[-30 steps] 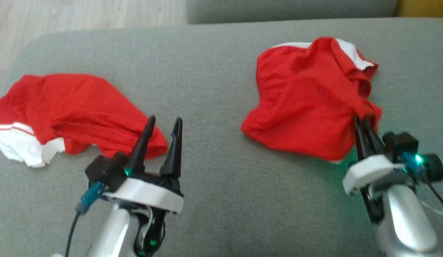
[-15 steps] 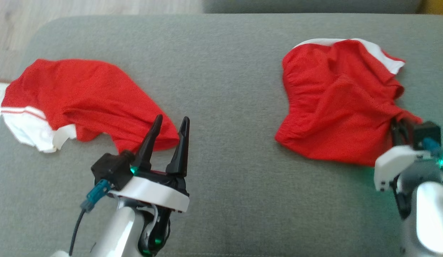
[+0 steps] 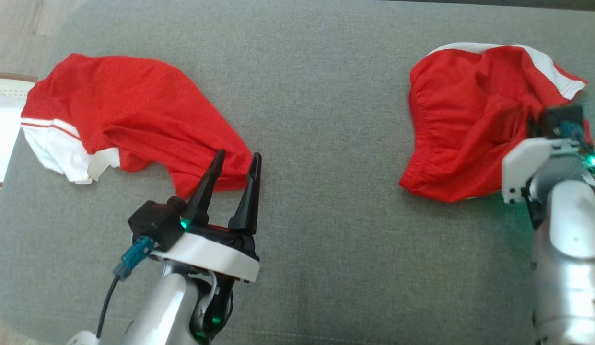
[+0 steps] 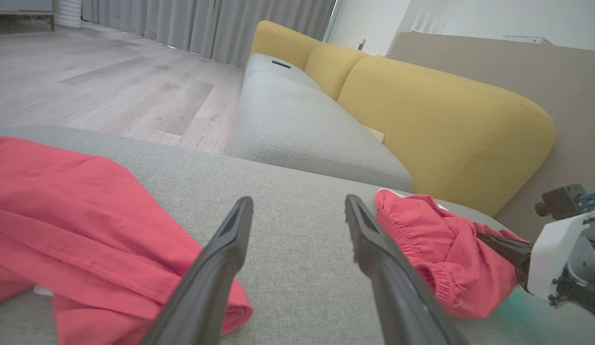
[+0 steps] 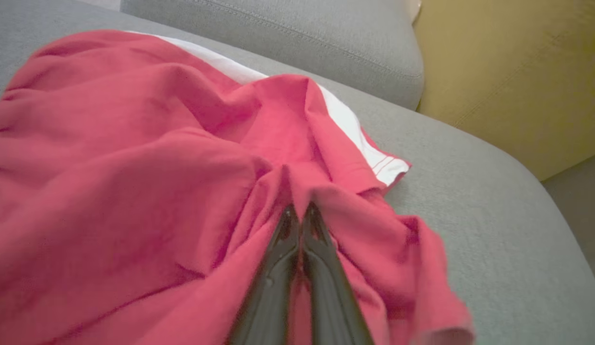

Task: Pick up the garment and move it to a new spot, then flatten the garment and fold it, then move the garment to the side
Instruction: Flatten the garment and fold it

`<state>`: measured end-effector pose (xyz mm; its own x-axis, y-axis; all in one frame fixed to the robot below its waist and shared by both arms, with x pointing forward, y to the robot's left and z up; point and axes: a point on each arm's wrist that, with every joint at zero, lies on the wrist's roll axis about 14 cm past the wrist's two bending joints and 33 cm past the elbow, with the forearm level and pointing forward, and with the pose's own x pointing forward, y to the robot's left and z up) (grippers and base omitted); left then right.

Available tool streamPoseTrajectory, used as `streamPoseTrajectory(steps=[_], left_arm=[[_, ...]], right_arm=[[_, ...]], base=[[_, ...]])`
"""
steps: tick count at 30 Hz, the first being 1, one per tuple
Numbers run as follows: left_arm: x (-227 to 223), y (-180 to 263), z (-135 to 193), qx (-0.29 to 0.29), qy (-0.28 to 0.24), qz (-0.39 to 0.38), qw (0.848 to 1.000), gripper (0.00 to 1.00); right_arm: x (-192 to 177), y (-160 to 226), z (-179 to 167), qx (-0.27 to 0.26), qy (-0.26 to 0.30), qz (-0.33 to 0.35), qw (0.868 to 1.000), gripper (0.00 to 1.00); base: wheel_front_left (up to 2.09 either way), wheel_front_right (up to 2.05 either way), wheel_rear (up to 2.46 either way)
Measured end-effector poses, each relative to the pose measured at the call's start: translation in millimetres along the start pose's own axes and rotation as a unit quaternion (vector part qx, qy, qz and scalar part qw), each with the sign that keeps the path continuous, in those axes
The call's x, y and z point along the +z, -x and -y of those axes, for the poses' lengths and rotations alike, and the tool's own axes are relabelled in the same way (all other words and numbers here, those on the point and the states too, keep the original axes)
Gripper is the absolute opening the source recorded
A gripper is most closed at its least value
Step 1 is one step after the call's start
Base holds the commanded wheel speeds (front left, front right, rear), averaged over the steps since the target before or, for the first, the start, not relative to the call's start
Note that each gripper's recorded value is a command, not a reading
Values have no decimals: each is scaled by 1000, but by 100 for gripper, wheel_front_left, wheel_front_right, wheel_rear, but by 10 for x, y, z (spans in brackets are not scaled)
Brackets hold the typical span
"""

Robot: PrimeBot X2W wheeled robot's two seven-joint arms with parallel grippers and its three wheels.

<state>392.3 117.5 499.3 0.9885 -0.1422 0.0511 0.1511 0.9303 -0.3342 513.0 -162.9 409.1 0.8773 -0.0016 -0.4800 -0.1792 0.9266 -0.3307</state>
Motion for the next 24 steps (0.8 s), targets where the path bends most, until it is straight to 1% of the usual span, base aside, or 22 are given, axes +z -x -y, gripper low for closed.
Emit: streamPoseTrajectory(steps=[2,3,4,7,10,13,16,18,20,24], left_arm=[[-10,-2,-11,2,0,-1,1000,100],[-11,-3,-12,2,0,-2,1000,100],[-9,-1,-10,1,0,-1,1000,100],[6,-7,18,-2,0,1,1000,100],[12,-36,82,-13,2,3,1000,100],[29,-67,146,-23,4,6,1000,100],[60,-96,221,-35,4,12,999,100],[65,-107,301,-47,7,13,999,100],[79,-121,386,-60,6,16,998,100],[147,-154,555,-87,11,27,996,100]], right_arm=[[-11,-62,-45,8,2,-12,1000,0],[-38,-82,-58,11,8,-19,1000,93],[-72,-92,-63,13,10,-26,1000,100],[-103,-68,-40,14,1,-15,1000,100],[-24,-7,90,-1,-14,25,1000,100],[104,90,202,-12,-42,79,996,100],[230,221,219,-8,-92,132,987,100],[249,327,243,-9,-123,153,981,100],[212,471,307,-17,-151,173,973,100],[-9,822,391,-34,-182,193,963,100]], base=[[0,0,0],[0,0,0],[0,0,0],[0,0,0],[0,0,0],[0,0,0],[0,0,0],[0,0,0],[0,0,0],[0,0,0]])
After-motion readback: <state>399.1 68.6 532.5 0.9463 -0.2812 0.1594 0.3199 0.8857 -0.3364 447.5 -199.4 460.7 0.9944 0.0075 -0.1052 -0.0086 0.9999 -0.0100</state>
